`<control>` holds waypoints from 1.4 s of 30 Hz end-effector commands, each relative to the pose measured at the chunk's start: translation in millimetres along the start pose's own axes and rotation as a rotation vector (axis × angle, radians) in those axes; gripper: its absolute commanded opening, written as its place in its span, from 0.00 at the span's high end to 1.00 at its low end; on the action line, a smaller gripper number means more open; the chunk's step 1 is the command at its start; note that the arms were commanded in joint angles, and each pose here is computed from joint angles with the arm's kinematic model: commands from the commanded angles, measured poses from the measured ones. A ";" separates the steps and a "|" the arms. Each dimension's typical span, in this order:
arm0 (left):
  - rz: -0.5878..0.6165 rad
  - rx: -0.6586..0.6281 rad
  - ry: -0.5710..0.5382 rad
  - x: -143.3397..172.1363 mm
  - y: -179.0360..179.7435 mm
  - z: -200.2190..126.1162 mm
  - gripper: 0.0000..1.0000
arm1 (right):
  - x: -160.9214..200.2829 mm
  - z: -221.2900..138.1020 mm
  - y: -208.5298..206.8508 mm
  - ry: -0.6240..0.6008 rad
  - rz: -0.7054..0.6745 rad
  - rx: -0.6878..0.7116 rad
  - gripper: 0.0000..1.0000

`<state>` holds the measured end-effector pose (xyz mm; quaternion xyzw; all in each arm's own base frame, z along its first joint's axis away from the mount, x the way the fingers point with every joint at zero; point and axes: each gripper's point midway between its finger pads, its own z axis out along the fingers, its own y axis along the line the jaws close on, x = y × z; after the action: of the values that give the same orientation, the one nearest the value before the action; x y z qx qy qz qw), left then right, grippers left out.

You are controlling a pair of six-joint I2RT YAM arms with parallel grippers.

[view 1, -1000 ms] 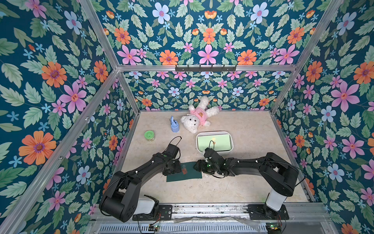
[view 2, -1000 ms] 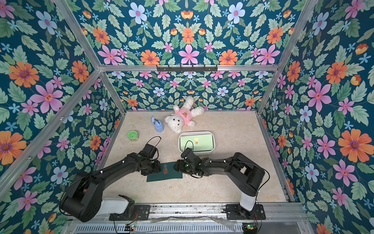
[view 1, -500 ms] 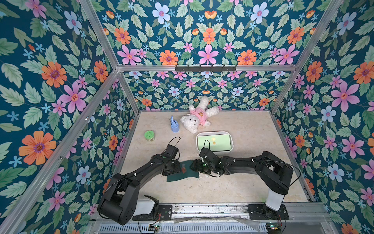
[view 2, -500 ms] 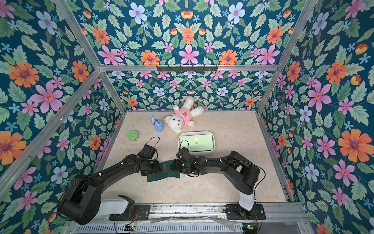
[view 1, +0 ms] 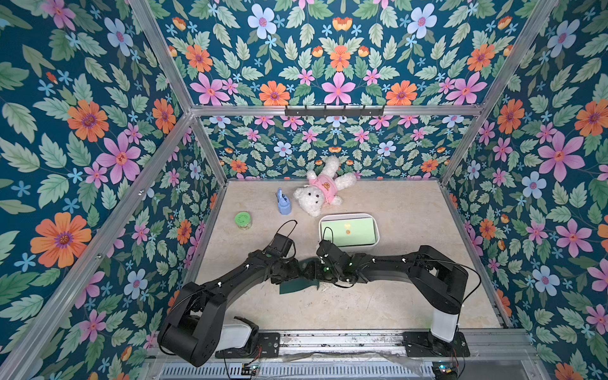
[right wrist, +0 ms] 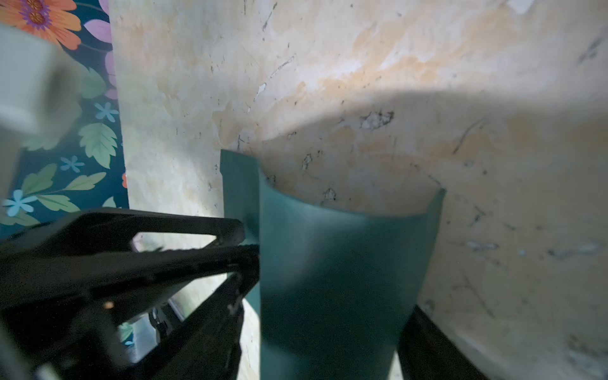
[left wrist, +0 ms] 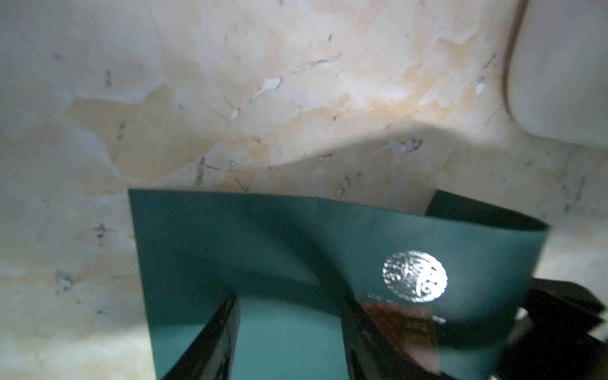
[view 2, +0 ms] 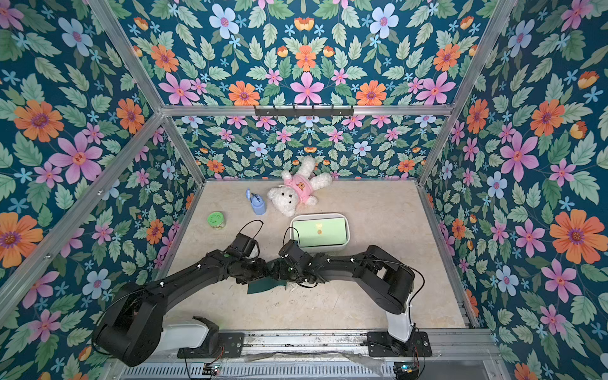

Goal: Put the sealed envelopes into the storage box
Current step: Pick up the envelope from the center of the board.

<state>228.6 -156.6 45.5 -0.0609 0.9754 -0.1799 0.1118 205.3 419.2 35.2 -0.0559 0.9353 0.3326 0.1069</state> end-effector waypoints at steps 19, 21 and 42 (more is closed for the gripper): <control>0.643 0.339 0.126 -15.2 -86.3 -14.6 0.43 | 23.9 -37.7 -53.4 0.053 -0.202 0.216 0.38; 0.653 0.374 0.120 -15.0 -92.5 -14.3 0.43 | 25.8 -37.8 -53.4 0.064 -0.221 0.213 0.38; 0.730 0.512 0.115 -0.1 -103.3 10.2 0.41 | 24.5 -42.3 -50.3 0.078 -0.272 0.185 0.39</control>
<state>243.3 -250.4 71.2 0.3098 0.8760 -0.3480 0.1251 185.4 355.2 29.4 -0.1764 0.9501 0.2272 0.1211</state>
